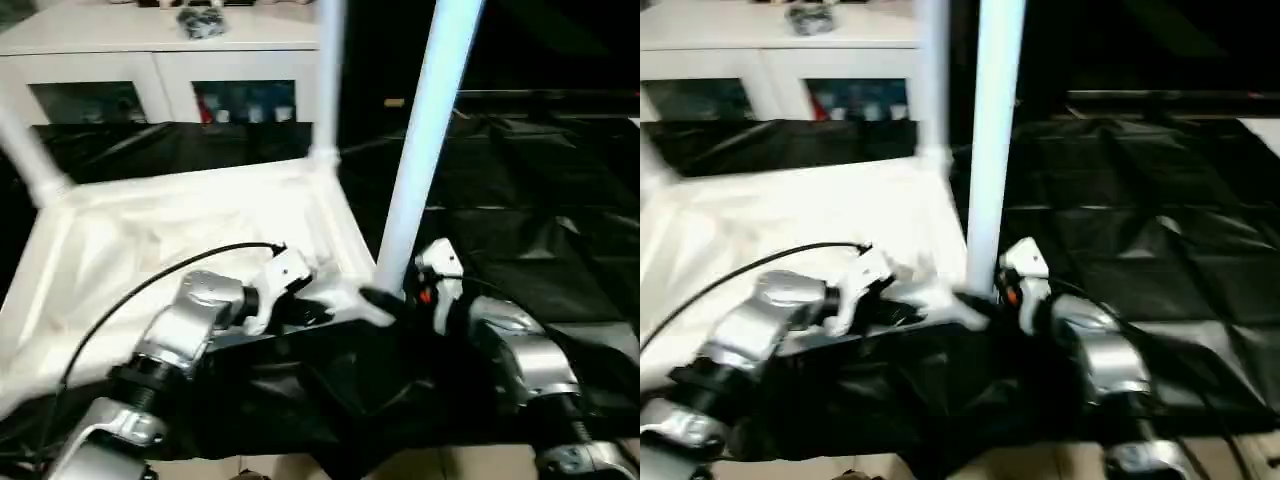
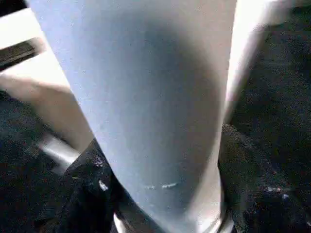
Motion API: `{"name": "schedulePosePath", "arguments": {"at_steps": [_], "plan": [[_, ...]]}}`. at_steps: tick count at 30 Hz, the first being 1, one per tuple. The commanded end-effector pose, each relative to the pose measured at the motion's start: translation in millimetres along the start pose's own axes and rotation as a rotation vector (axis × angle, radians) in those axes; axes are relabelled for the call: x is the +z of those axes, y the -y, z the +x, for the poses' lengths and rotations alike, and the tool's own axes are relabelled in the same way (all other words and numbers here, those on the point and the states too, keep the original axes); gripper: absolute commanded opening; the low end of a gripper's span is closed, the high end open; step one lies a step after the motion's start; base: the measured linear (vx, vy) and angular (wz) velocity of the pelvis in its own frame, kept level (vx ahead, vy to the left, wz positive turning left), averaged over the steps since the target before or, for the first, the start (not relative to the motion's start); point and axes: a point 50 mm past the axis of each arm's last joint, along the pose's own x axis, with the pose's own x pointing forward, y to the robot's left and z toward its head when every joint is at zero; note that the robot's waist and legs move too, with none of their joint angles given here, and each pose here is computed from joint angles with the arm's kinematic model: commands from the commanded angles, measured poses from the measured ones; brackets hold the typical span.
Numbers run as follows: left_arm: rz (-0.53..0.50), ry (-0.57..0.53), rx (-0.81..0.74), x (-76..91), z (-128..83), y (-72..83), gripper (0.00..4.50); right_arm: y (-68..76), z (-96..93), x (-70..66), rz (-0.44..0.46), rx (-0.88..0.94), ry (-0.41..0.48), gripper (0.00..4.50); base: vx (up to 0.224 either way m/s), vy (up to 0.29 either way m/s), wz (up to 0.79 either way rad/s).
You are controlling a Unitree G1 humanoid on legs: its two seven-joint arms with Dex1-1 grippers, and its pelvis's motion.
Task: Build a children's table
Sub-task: Rotate leg to tighten
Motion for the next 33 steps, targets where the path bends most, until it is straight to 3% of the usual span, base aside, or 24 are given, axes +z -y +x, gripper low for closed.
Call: {"name": "schedulePosePath", "arguments": {"at_steps": [1, 4, 6, 10, 16, 21, 23, 25, 27, 33], "plan": [[0.01, 0.124, 0.062, 32.8, 17, 4.4, 0.0, -24.2, 20.9, -36.9, 0.111, -0.068, -0.148, 2.5, 0.0, 0.0, 0.0], [0.002, 0.139, 0.089, 38.9, 28, 9.3, 0.0, -29.5, 33.4, -36.3, 0.162, -0.138, -0.142, 2.5, 0.0, 0.0, 0.0], [0.011, 0.158, 0.071, 45.0, 32, 15.5, 0.0, -37.0, 41.0, -32.3, 0.15, -0.112, -0.117, 3.05, 0.0, 0.0, 0.0], [0.059, 0.157, 0.039, 46.5, 32, 19.6, 0.0, -40.9, 46.6, -26.6, 0.188, -0.085, -0.087, 3.39, 0.0, 0.0, 0.0], [0.117, 0.144, -0.043, 36.6, 22, 21.7, 0.0, -36.6, 42.2, -20.8, 0.111, -0.021, -0.066, 4.0, 0.0, 0.0, 0.0], [0.142, 0.125, -0.126, 27.7, 11, 24.2, 0.0, -27.9, 30.8, -16.5, -0.014, 0.072, -0.066, 4.41, 0.0, 0.0, 0.0], [0.167, 0.114, -0.2, 24.4, 0, 24.9, 0.0, -21.5, 14.8, -11.0, -0.095, 0.217, -0.061, 4.41, 0.0, 0.0, 0.0], [0.168, 0.112, -0.208, 24.1, -2, 24.5, 0.0, -21.1, 11.1, -10.5, -0.107, 0.256, -0.065, 4.41, 0.0, 0.0, 0.0], [0.171, 0.099, -0.222, 21.7, -8, 20.2, 0.0, -22.1, -6.8, -12.3, -0.136, 0.437, -0.115, 4.41, 0.0, 0.0, 0.0], [0.166, 0.081, -0.236, 18.0, -14, 14.9, 0.0, -23.4, -26.2, -16.3, -0.131, 0.603, -0.186, 4.27, 0.0, 0.0, 0.0]]}}
